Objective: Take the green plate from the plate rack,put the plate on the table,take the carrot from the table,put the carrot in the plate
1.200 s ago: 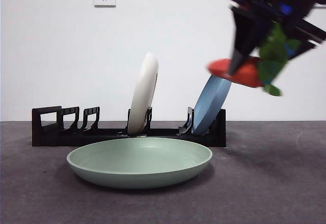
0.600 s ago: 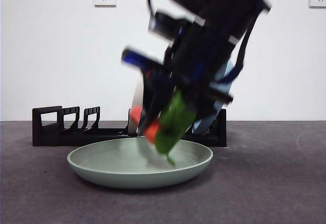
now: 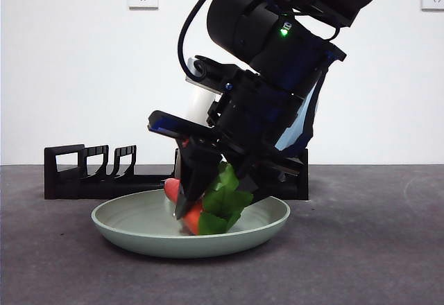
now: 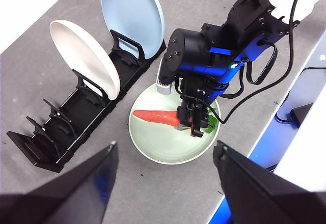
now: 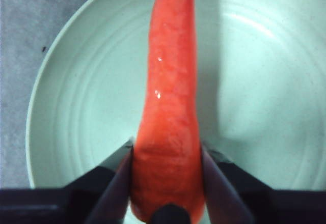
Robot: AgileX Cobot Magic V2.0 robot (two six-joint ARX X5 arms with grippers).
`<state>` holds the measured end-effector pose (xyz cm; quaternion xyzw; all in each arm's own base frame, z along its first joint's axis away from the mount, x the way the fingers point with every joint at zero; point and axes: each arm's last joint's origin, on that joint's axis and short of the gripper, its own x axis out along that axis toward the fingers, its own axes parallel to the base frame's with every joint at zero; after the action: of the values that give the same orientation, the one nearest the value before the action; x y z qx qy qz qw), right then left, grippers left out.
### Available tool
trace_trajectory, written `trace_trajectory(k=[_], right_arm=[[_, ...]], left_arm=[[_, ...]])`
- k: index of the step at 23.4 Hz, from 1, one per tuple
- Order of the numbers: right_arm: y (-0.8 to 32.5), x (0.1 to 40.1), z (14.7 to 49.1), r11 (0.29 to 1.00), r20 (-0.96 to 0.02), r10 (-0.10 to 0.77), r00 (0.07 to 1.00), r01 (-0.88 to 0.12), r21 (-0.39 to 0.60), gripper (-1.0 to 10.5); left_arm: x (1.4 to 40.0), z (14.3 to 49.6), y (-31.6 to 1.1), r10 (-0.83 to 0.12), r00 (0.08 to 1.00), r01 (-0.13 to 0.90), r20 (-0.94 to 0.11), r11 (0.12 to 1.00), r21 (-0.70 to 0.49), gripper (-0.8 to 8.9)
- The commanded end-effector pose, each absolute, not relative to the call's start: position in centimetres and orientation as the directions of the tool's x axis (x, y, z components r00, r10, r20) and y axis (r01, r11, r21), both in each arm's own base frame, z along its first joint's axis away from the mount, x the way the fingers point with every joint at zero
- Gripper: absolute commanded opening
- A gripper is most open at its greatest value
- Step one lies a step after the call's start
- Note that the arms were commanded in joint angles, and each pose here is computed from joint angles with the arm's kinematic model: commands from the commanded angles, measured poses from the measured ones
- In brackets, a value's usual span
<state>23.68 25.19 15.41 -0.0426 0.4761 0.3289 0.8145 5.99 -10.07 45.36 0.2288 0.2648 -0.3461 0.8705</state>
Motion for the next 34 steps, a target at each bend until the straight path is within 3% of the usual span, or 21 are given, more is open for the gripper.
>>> trace_trajectory(k=[1, 7, 12, 15, 22, 29, 31, 34], right_arm=[[25.3, 23.5, 15.5, 0.782, -0.804, 0.495, 0.329, -0.572, 0.247, 5.4], [24.2, 22.5, 19.7, 0.768, -0.75, 0.542, 0.379, -0.587, 0.258, 5.4], [20.2, 18.7, 25.9, 0.757, -0.747, 0.55, 0.373, -0.601, 0.257, 5.4], [18.0, 16.6, 27.9, 0.755, -0.76, 0.539, 0.363, -0.609, 0.244, 5.4], [13.4, 12.2, 30.6, 0.764, -0.794, 0.509, 0.334, -0.6, 0.237, 5.3], [10.8, 9.8, 31.3, 0.771, -0.82, 0.482, 0.307, -0.593, 0.232, 5.3], [10.6, 9.5, 31.4, 0.762, -0.82, 0.494, 0.29, -0.598, 0.247, 4.2], [10.5, 9.3, 31.5, 0.74, -0.81, 0.525, 0.262, -0.611, 0.281, 0.8]], left_arm=[[6.0, 45.4, -10.0, -0.481, 0.621, 0.72, -0.619, 0.662, 0.208, 3.14], [6.0, 45.4, -10.0, -0.481, 0.621, 0.72, -0.619, 0.662, 0.208, 3.14], [6.0, 45.4, -10.0, -0.481, 0.621, 0.72, -0.619, 0.662, 0.208, 3.14], [5.9, 45.3, -10.0, -0.476, 0.618, 0.721, -0.626, 0.66, 0.211, 3.14], [5.8, 45.0, -9.8, -0.46, 0.601, 0.73, -0.654, 0.649, 0.215, 3.14], [5.6, 45.0, -9.9, -0.519, 0.526, 0.785, -0.674, 0.6, 0.151, 3.14], [5.6, 45.0, -9.9, -0.525, 0.517, 0.791, -0.676, 0.595, 0.143, 3.1], [5.5, 44.9, -10.0, -0.546, 0.486, 0.81, -0.682, 0.575, 0.118, 2.23]])
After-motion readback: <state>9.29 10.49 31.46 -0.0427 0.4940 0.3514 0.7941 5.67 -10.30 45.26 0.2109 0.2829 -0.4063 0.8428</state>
